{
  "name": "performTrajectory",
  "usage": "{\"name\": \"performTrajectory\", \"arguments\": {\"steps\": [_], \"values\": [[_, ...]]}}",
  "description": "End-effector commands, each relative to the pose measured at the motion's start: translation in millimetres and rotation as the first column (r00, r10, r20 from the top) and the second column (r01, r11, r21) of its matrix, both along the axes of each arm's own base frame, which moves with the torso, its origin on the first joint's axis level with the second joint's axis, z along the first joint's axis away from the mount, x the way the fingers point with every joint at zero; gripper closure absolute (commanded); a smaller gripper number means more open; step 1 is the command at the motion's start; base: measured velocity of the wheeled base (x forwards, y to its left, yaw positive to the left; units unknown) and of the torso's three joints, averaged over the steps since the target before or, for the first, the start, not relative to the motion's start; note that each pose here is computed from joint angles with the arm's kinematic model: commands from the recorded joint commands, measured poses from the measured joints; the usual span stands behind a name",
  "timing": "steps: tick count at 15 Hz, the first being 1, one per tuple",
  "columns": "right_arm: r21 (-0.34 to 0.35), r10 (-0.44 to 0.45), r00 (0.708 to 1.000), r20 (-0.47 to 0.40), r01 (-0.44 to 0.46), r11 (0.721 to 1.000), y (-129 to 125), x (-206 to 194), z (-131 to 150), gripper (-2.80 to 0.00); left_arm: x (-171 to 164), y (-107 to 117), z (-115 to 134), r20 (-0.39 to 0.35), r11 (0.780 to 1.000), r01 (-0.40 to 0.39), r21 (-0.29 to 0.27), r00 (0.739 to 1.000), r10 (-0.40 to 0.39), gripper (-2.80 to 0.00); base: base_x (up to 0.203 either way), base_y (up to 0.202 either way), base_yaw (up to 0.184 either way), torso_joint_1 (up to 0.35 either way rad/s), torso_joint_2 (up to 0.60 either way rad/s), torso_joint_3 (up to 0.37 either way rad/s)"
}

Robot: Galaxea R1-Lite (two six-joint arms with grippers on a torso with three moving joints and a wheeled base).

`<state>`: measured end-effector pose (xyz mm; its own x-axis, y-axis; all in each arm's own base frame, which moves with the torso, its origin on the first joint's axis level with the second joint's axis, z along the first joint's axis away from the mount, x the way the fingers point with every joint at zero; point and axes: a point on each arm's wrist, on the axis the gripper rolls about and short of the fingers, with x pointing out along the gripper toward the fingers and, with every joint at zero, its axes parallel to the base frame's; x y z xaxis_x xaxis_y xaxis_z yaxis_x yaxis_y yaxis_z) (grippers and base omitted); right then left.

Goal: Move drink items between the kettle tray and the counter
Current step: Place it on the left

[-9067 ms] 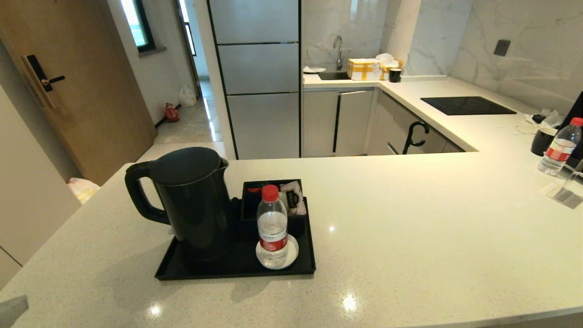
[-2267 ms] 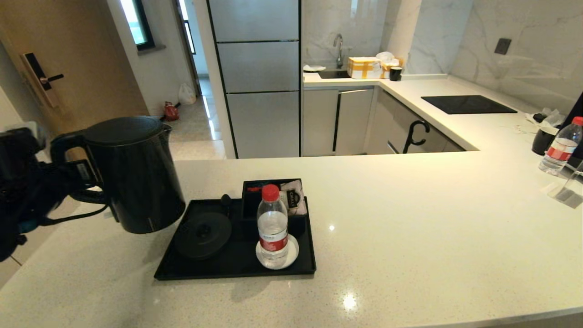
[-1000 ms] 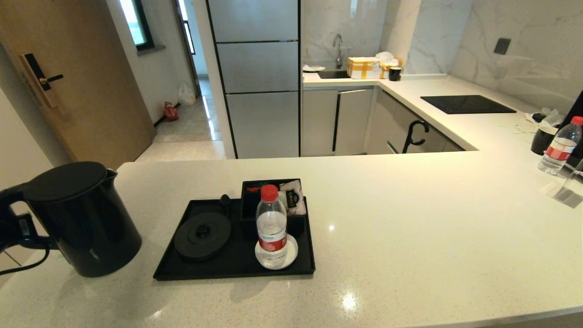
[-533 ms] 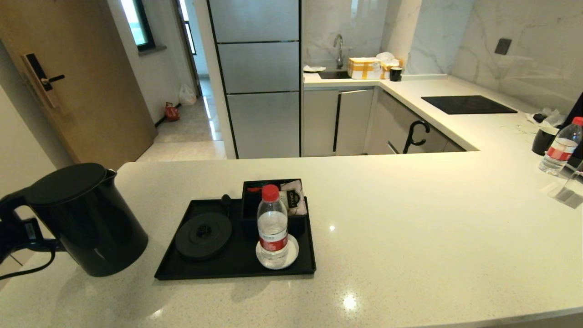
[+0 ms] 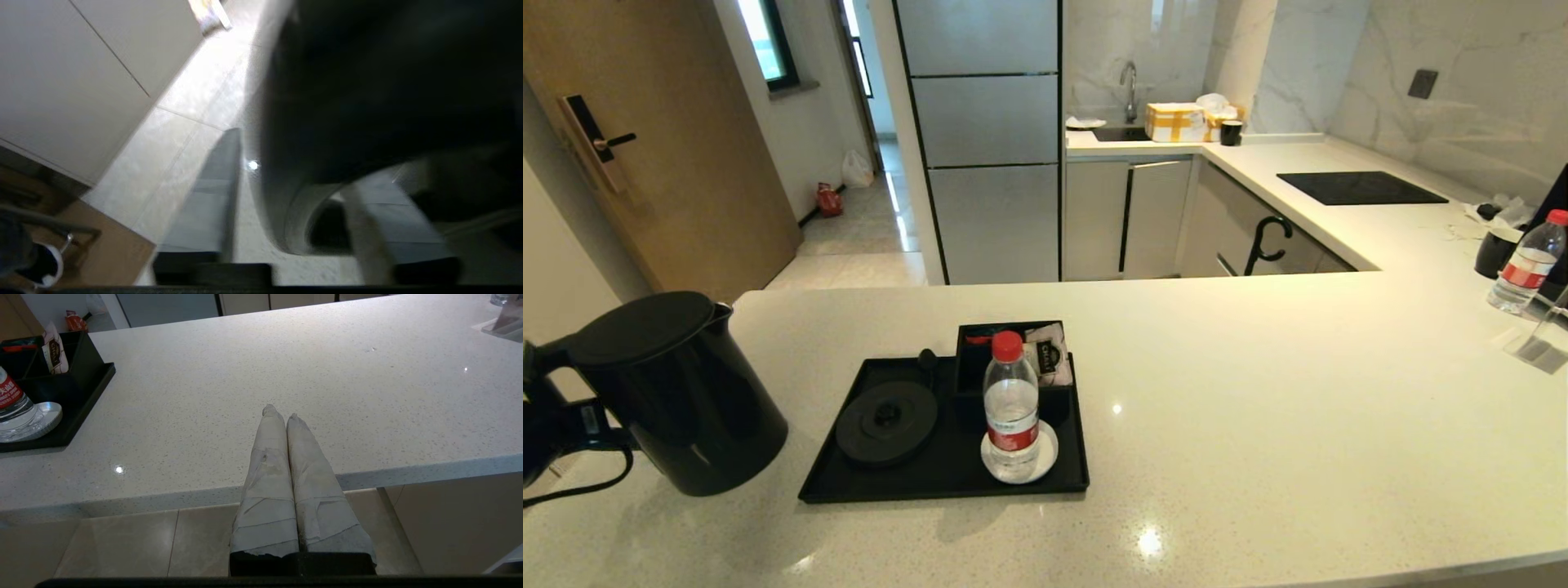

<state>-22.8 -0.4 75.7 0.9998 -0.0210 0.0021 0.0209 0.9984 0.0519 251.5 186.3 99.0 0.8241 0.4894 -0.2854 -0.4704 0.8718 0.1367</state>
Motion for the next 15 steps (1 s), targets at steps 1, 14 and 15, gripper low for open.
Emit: {"name": "performTrajectory", "arguments": {"steps": [1,14,15], "values": [[0.0,0.001,1.0,-0.001,-0.001,1.0,-0.1,0.1,0.1,0.0,0.3,0.5,0.8,0.018,1.0,0.0,0.011,1.0,0.0,-2.8,0.0,0.0,0.0,0.0,0.0,0.0],[0.0,0.001,1.0,-0.001,-0.001,1.0,-0.1,0.1,0.1,0.0,-10.8,-7.8,2.7,0.056,0.999,-0.005,0.045,0.998,0.002,-2.8,0.0,0.0,0.0,0.0,0.0,0.0],[0.0,0.001,1.0,-0.001,-0.001,1.0,-0.1,0.1,0.1,0.0,-10.7,-7.6,2.4,0.054,0.999,-0.009,0.049,0.999,0.006,-2.8,0.0,0.0,0.0,0.0,0.0,0.0]]}}
